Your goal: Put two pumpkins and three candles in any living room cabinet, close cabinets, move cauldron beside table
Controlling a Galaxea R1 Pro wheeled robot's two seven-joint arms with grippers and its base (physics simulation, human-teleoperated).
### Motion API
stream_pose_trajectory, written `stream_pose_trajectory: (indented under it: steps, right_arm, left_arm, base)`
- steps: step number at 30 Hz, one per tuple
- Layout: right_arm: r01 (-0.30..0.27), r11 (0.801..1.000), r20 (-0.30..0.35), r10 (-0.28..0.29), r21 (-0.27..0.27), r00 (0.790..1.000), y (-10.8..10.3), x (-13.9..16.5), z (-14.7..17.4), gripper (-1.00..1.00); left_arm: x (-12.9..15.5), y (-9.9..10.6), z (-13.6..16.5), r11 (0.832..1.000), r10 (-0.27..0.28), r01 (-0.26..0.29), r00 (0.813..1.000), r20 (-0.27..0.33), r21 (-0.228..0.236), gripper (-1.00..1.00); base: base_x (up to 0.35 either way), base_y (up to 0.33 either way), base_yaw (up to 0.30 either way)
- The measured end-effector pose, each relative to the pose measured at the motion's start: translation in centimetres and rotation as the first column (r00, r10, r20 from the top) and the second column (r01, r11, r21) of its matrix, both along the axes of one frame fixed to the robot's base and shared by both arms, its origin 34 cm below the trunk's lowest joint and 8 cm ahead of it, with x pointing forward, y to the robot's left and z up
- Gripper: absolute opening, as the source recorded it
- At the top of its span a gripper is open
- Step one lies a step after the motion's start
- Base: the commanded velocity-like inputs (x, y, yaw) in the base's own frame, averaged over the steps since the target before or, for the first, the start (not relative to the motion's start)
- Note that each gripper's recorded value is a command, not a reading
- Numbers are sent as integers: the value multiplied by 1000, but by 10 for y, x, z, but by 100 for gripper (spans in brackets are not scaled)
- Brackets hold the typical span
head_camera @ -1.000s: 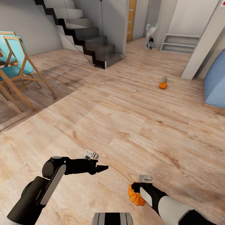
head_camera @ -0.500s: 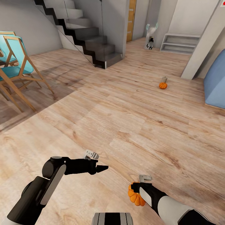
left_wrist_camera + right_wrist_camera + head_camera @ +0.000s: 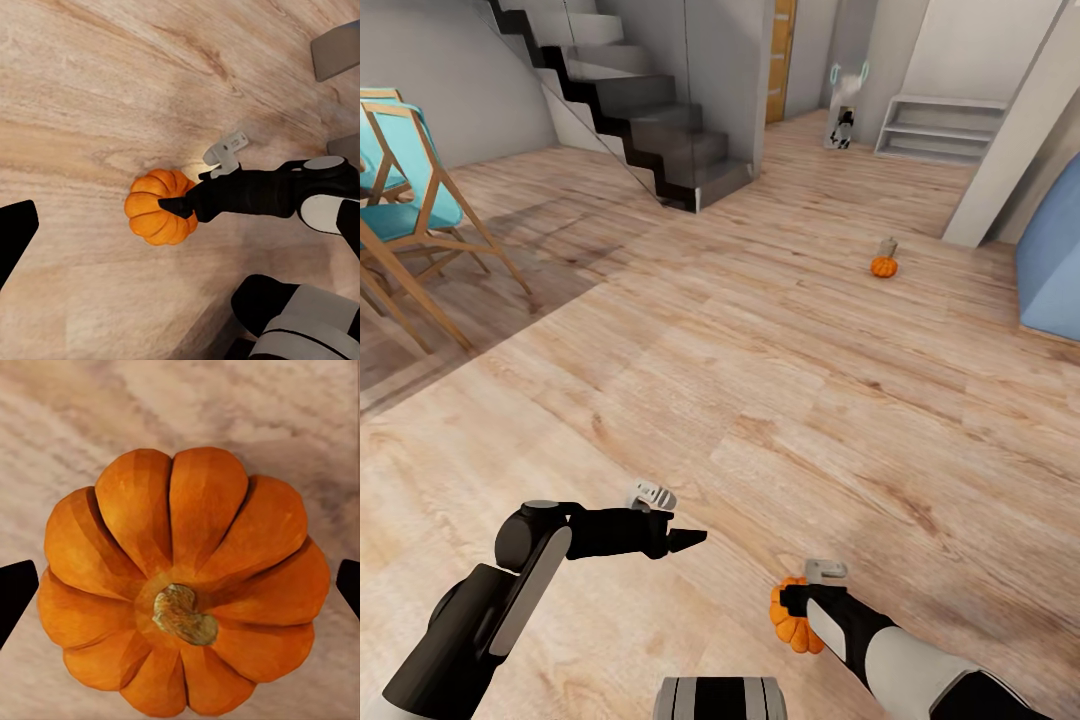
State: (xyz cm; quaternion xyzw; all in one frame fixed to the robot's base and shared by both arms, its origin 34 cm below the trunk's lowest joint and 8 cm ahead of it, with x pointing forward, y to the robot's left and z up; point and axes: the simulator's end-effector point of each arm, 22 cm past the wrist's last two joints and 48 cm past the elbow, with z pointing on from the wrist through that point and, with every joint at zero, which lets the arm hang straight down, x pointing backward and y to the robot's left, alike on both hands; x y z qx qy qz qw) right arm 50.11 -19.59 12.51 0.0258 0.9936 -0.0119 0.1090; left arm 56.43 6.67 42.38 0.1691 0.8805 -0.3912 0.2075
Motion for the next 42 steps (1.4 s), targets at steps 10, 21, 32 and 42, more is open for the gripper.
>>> stream_pose_trajectory:
  steps: [10, 21, 32, 42]
  right_arm:
    - [1, 1000, -2, -1, -2, 1000, -2, -1, 0, 100]
    - [1, 1000, -15, -1, -1, 1000, -1, -6, -6, 100]
    - [1, 1000, -15, -1, -1, 1000, -1, -6, -6, 100]
    - [0, 1000, -31, 0, -1, 1000, -1, -12, -13, 100]
  left_arm:
    - [0, 0, 0, 1000, 0, 0, 1000, 0, 0, 100]
    - [-1, 0, -6, 1000, 0, 0, 1000, -12, 0, 100]
    - [-1, 0, -6, 1000, 0, 0, 1000, -12, 0, 100]
    - [-2, 0, -14, 1000, 0, 0, 1000, -29, 0, 100]
  base:
    - [0, 0, 0]
    - [0, 0, 0]
    - [0, 0, 0]
    - [0, 0, 0]
